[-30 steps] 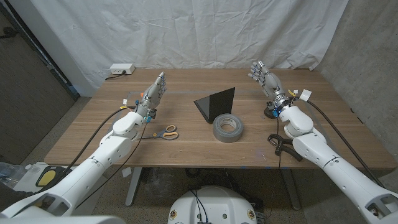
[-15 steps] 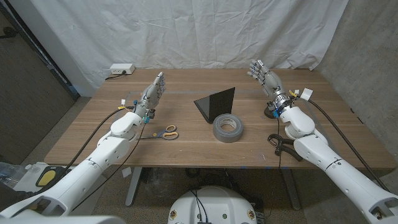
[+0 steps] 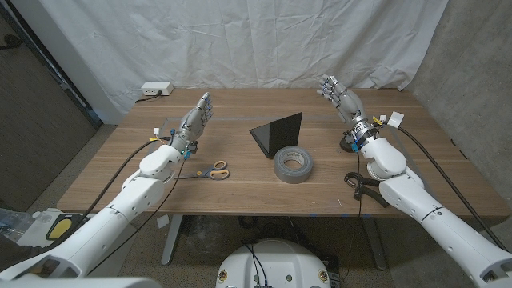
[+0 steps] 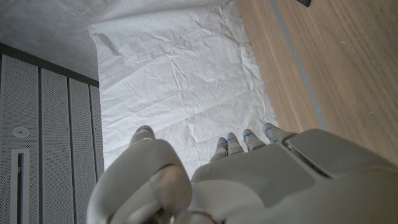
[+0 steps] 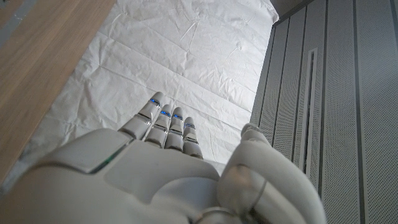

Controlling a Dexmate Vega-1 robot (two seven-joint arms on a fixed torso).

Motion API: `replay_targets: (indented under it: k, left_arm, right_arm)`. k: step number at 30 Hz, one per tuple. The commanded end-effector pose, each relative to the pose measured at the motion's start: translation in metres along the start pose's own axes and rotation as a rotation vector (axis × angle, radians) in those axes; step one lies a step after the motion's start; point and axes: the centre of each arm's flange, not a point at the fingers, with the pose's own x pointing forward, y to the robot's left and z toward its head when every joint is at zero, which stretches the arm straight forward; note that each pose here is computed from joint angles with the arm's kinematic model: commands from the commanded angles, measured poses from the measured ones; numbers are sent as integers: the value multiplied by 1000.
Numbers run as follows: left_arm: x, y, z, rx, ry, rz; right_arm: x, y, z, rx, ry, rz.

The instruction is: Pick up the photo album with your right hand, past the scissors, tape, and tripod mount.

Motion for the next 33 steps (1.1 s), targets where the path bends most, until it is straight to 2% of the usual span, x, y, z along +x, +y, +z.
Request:
replay_targets:
  k: [1,21,33]
  left_arm:
    - [0,1,2,2,0,-8]
    - [-5,-3,4,8,-7,-12]
    - [-3,-9,4,13,-13,-10]
  right_arm:
    - [-4,9,9,-26,-21,23]
    - [-8,14,23,-106,-59,53]
    - [-5,16,27,-139,-66,92]
